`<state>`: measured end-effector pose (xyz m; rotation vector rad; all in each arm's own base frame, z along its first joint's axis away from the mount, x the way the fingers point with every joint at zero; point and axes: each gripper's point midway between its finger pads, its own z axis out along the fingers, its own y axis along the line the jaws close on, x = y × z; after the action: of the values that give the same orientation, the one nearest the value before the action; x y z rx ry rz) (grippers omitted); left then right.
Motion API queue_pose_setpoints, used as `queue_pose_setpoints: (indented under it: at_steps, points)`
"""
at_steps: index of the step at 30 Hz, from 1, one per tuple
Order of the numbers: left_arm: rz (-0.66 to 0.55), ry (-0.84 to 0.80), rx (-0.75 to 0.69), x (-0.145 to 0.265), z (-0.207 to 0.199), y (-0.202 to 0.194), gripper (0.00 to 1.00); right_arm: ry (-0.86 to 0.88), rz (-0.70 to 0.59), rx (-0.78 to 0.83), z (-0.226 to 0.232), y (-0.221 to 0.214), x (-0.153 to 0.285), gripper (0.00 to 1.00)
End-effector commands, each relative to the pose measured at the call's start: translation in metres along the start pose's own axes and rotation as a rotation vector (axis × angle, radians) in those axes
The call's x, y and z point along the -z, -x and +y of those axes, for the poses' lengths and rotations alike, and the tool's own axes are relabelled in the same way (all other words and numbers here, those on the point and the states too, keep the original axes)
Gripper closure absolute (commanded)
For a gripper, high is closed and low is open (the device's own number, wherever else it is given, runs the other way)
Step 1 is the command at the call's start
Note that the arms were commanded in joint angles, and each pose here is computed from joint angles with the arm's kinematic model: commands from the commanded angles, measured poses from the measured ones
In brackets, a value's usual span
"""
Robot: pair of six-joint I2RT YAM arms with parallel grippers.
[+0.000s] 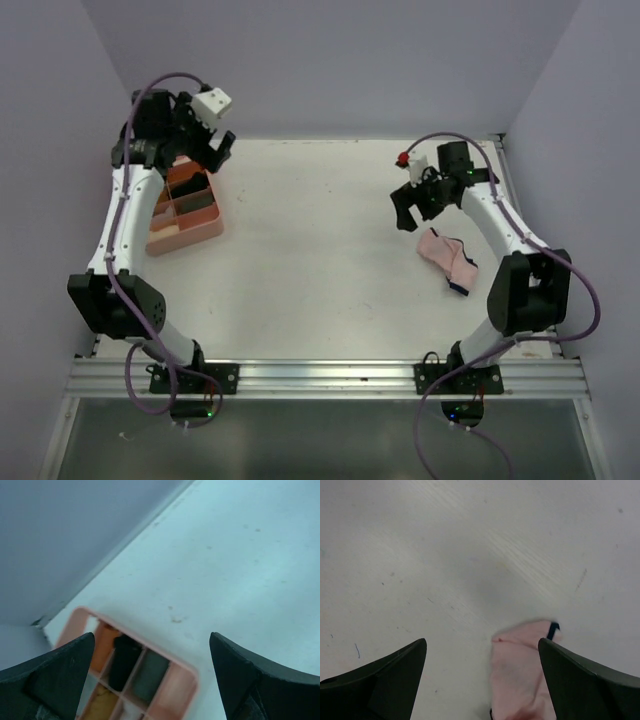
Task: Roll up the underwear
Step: Flatten the underwear
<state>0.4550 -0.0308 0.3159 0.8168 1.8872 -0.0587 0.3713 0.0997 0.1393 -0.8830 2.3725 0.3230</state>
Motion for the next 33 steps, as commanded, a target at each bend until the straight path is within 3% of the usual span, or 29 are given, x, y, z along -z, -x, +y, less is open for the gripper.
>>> queue_pose_setpoints:
  at_steps: [1,5,9,15,20,23,24,26,27,29,33]
  points:
    - [0.098,-0.097,0.072,-0.007,-0.076,-0.008,0.0,0.033,0.061,-0.177,-0.023,-0.031,0.025,0.02]
    - [0.022,-0.242,0.172,0.0,-0.12,-0.008,0.0,0.041,0.173,-0.286,-0.057,-0.083,0.05,0.03]
    - [-0.027,-0.523,0.175,0.007,-0.176,-0.013,0.0,0.128,0.212,-0.282,-0.087,-0.116,0.052,0.04]
    - [-0.039,-0.522,0.142,0.007,-0.198,-0.004,0.0,0.248,0.213,-0.359,-0.105,-0.111,0.032,0.15]
    - [0.001,-0.506,0.126,0.012,-0.201,-0.021,0.0,0.367,0.271,-0.399,-0.072,-0.123,0.014,0.19]
    - [-0.017,-0.498,0.125,0.013,-0.204,-0.024,0.0,0.412,0.306,-0.384,-0.049,-0.132,0.004,0.43]
    - [-0.012,-0.509,0.134,0.012,-0.209,-0.032,0.0,0.42,0.31,-0.382,-0.044,-0.131,0.003,0.61]
    - [-0.037,-0.523,0.133,0.011,-0.213,-0.032,0.0,0.439,0.279,-0.37,-0.033,-0.114,0.005,0.74]
    - [-0.031,-0.535,0.137,0.008,-0.217,-0.038,0.0,0.446,0.269,-0.354,-0.029,-0.106,0.005,0.88]
    - [-0.043,-0.553,0.138,0.004,-0.22,-0.039,0.0,0.468,0.258,-0.317,-0.013,-0.088,0.005,1.0]
    - [-0.086,-0.561,0.141,-0.003,-0.22,-0.035,0.0,0.501,0.13,-0.221,0.016,-0.041,0.023,1.0]
